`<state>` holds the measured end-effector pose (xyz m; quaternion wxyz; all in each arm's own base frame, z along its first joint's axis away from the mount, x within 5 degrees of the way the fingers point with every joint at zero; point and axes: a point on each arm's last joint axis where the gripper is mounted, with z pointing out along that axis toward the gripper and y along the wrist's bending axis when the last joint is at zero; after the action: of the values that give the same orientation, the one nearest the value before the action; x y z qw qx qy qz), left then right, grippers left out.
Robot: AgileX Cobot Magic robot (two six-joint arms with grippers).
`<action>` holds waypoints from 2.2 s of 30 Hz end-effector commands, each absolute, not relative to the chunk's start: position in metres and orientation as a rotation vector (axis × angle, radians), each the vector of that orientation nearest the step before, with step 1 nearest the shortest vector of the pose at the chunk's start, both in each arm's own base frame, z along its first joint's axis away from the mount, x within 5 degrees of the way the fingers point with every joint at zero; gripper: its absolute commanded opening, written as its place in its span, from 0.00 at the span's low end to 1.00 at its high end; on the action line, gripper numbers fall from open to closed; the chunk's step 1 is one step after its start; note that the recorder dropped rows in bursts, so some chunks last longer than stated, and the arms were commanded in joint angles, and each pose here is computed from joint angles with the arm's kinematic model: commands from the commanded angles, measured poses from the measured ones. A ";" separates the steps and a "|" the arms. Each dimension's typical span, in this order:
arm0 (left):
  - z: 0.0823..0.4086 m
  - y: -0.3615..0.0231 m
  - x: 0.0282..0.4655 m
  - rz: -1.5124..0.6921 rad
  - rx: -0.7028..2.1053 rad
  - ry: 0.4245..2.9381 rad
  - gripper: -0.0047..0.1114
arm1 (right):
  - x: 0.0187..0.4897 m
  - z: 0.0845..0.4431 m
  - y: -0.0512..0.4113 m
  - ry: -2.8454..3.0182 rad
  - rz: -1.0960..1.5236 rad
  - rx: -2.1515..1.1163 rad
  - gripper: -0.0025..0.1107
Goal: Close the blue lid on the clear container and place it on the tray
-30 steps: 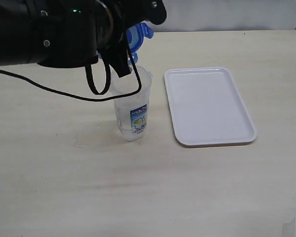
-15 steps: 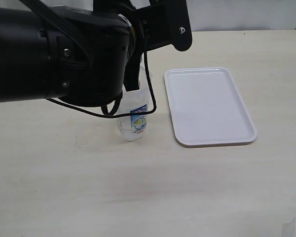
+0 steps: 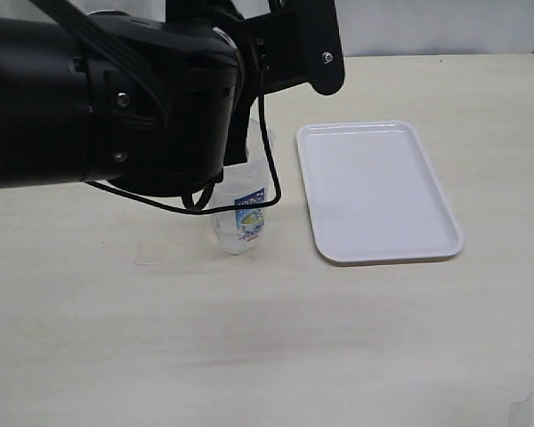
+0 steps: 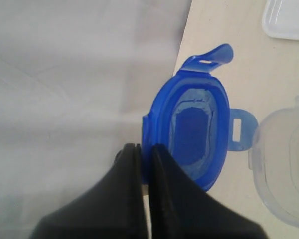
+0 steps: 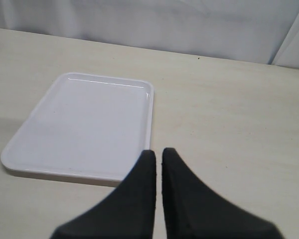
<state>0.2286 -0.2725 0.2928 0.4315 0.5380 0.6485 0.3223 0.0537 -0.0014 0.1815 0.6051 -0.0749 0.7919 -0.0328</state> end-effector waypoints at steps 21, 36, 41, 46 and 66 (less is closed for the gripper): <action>0.271 -0.252 0.231 1.006 1.323 1.481 0.04 | 0.053 0.181 -0.002 1.832 -0.073 -0.167 0.06; 0.265 -0.268 0.209 0.915 1.338 1.426 0.04 | 0.053 0.181 -0.002 1.832 -0.073 -0.167 0.06; 0.264 -0.266 0.208 0.915 1.327 1.463 0.04 | 0.053 0.181 -0.002 1.832 -0.073 -0.167 0.06; 0.262 -0.267 0.205 0.896 1.333 1.481 0.04 | 0.053 0.181 -0.002 1.832 -0.073 -0.167 0.06; 0.238 -0.260 0.192 0.945 1.427 1.438 0.04 | 0.053 0.181 -0.002 1.832 -0.073 -0.167 0.06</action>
<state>0.1928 -0.2602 0.2360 0.4290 0.5814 0.5776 0.3797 0.0537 -0.0014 0.1815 0.6051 -0.0749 0.7919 -0.0328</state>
